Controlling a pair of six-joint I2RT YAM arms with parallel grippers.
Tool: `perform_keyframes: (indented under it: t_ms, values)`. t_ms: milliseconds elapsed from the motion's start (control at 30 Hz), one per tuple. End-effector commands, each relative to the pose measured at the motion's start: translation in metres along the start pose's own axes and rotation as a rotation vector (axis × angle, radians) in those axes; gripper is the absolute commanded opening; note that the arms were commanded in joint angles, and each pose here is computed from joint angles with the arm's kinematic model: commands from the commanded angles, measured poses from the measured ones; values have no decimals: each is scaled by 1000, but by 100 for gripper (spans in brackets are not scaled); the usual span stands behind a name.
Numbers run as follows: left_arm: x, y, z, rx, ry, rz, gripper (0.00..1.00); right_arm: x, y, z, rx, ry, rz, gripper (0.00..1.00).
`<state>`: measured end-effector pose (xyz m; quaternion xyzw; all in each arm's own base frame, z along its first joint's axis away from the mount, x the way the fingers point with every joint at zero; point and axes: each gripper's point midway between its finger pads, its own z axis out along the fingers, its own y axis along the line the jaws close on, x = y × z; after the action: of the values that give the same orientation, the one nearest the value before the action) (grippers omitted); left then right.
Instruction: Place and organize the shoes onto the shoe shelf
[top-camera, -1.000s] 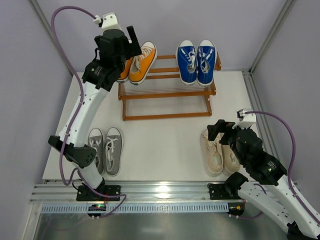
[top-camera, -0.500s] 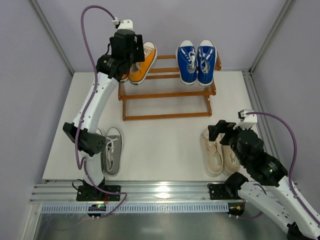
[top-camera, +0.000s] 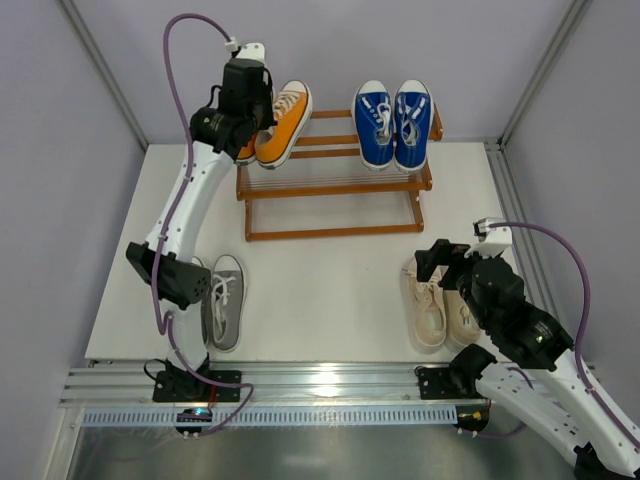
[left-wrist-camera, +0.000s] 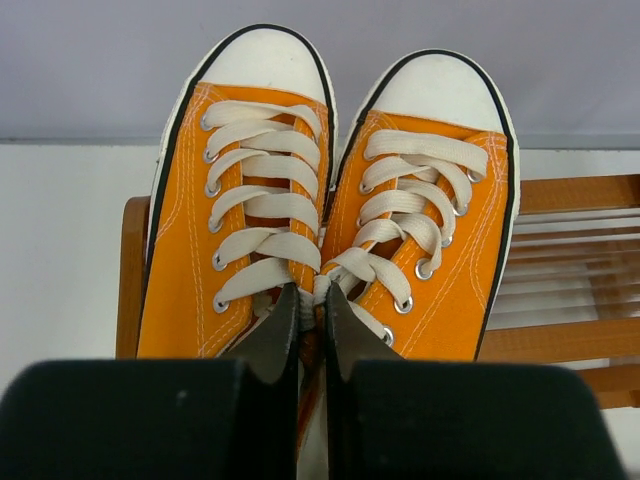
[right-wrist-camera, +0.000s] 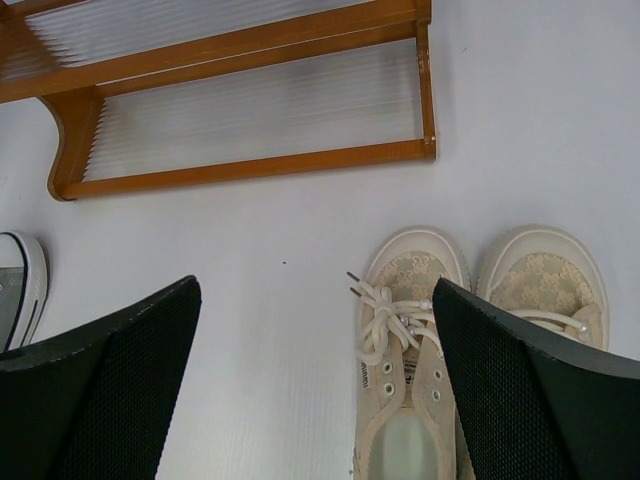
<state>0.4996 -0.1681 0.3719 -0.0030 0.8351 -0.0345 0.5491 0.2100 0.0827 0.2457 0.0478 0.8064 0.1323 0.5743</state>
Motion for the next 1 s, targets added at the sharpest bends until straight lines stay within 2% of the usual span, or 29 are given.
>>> perform_keyframes:
  t_ms: [0, 433, 967]
  values:
    - [7, 9, 4, -29, 31, 7, 0, -5, 1, 1, 6, -17, -1, 99]
    - [-9, 23, -7, -138, -69, -254, 0, -6, 1, 0, 3, -21, 0, 99]
    - [-16, 5, -14, -198, -138, -387, 0, -8, 1, -3, -6, -25, 2, 99]
